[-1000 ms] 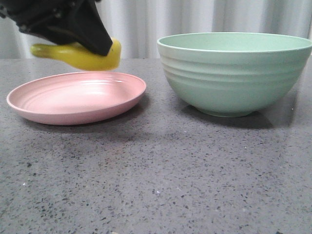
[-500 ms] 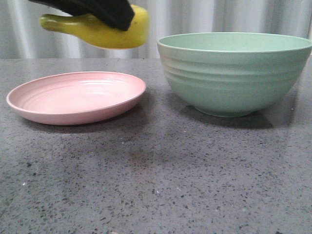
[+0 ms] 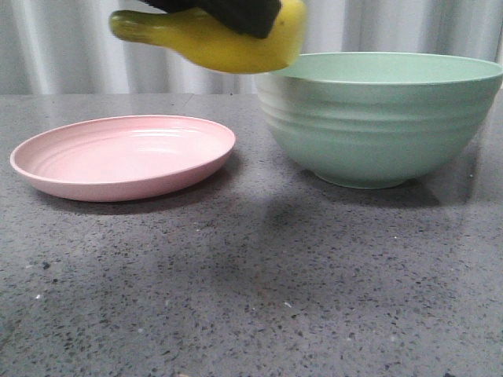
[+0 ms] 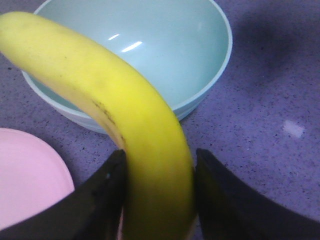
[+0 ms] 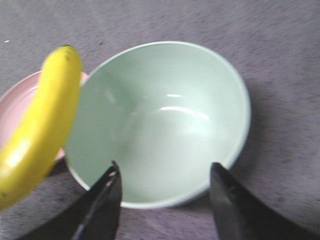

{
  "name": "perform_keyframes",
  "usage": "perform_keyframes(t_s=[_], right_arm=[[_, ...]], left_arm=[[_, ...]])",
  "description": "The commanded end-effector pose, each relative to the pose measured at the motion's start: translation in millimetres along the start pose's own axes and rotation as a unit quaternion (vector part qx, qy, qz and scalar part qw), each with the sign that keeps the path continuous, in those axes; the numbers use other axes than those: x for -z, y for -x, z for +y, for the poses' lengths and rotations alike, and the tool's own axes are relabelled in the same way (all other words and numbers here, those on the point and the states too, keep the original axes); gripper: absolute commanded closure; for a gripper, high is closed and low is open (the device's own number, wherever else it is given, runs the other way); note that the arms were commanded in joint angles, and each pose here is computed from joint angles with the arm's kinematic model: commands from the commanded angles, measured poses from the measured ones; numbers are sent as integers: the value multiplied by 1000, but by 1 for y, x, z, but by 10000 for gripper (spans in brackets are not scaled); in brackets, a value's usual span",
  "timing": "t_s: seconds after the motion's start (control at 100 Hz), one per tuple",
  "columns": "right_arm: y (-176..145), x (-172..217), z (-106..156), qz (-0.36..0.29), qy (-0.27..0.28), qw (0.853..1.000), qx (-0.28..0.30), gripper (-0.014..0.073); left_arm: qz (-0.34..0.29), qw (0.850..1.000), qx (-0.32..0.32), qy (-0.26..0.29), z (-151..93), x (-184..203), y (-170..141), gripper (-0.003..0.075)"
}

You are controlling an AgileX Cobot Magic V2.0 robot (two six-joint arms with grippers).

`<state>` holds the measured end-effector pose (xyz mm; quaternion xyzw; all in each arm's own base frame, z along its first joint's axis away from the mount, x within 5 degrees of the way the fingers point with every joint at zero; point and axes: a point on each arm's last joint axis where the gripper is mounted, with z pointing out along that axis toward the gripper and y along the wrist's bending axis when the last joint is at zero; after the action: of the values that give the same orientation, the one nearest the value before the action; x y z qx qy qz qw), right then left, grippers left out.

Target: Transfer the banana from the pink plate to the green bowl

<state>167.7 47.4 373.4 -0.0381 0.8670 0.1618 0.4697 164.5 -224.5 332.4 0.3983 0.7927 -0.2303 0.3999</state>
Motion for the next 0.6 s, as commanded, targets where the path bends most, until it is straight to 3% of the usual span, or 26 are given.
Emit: perform_keyframes(t_s=[0.0, 0.26, 0.59], right_arm=[[24, -11, 10, -25, 32, 999, -25, 181], [53, -68, 29, 48, 97, 989, -103, 172], [64, -105, 35, 89, 118, 979, -140, 172]], left_arm=[[-79, 997, -8, -4, -5, 17, 23, 533], [-80, 996, -19, -20, -16, 16, 22, 533], [-80, 996, -25, -30, -23, 12, 22, 533]])
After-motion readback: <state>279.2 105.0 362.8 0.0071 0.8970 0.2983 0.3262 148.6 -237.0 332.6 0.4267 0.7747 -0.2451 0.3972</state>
